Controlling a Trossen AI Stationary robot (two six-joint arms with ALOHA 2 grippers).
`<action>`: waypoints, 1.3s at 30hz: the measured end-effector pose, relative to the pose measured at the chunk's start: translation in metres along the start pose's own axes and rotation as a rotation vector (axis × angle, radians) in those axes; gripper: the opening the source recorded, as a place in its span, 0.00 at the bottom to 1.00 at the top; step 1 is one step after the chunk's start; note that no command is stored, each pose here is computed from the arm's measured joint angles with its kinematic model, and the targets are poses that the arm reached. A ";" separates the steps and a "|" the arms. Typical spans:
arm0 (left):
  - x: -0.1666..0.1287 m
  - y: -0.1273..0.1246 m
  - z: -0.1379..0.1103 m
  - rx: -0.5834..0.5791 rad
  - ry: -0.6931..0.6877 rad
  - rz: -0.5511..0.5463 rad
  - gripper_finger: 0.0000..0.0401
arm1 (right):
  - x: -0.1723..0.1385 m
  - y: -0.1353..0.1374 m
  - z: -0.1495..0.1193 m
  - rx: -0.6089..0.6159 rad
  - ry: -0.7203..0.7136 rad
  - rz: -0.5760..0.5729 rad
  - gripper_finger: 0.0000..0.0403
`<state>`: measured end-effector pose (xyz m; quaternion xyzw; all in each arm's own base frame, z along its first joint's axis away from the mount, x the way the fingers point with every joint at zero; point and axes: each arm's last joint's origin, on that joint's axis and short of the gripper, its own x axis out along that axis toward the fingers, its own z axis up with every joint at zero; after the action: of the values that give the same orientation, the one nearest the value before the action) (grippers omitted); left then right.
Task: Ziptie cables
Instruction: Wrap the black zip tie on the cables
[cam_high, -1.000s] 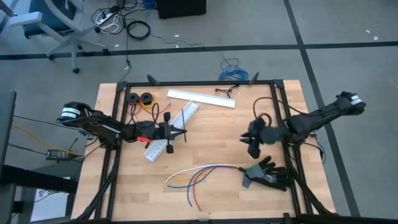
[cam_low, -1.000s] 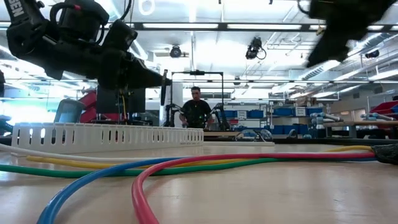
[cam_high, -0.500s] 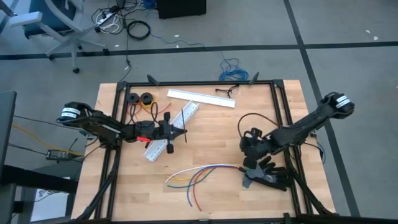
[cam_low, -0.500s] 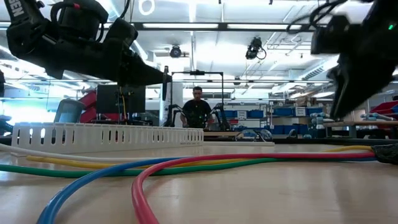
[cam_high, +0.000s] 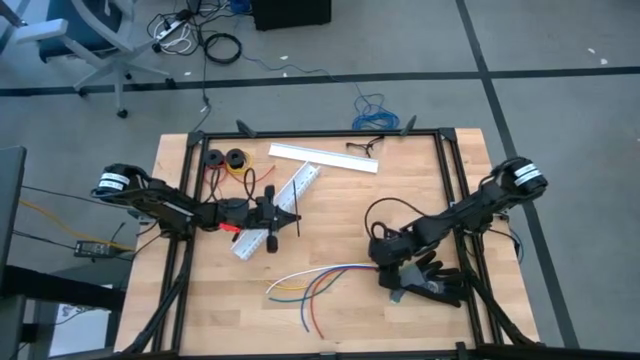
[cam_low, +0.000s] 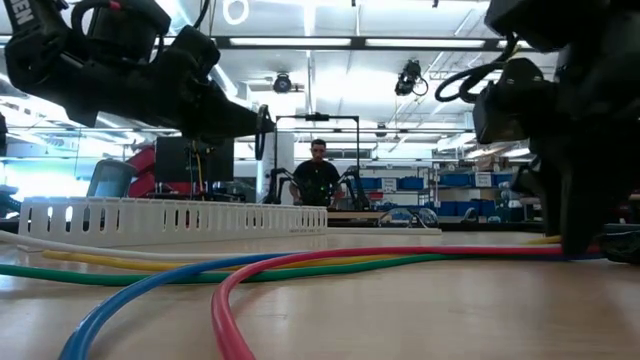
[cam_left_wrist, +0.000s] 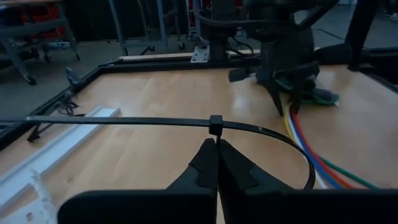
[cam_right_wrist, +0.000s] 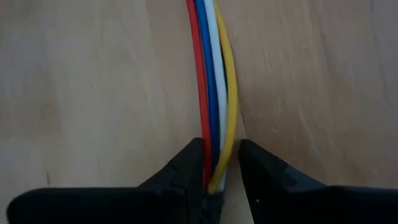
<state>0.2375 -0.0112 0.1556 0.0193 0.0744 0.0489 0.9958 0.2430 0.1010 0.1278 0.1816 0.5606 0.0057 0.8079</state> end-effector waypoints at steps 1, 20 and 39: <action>0.000 -0.001 0.000 -0.004 0.001 -0.004 0.01 | 0.003 -0.001 -0.001 0.012 0.008 -0.015 0.23; -0.005 -0.023 0.000 0.006 -0.004 -0.097 0.01 | -0.103 -0.011 0.049 0.267 -0.712 -0.324 0.01; -0.003 -0.024 0.009 0.068 -0.055 -0.009 0.01 | -0.064 0.001 0.043 0.582 -0.538 -0.064 0.00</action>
<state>0.2385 -0.0355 0.1635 0.0543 0.0485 0.0413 0.9965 0.2585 0.0764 0.1988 0.3806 0.3125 -0.2265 0.8404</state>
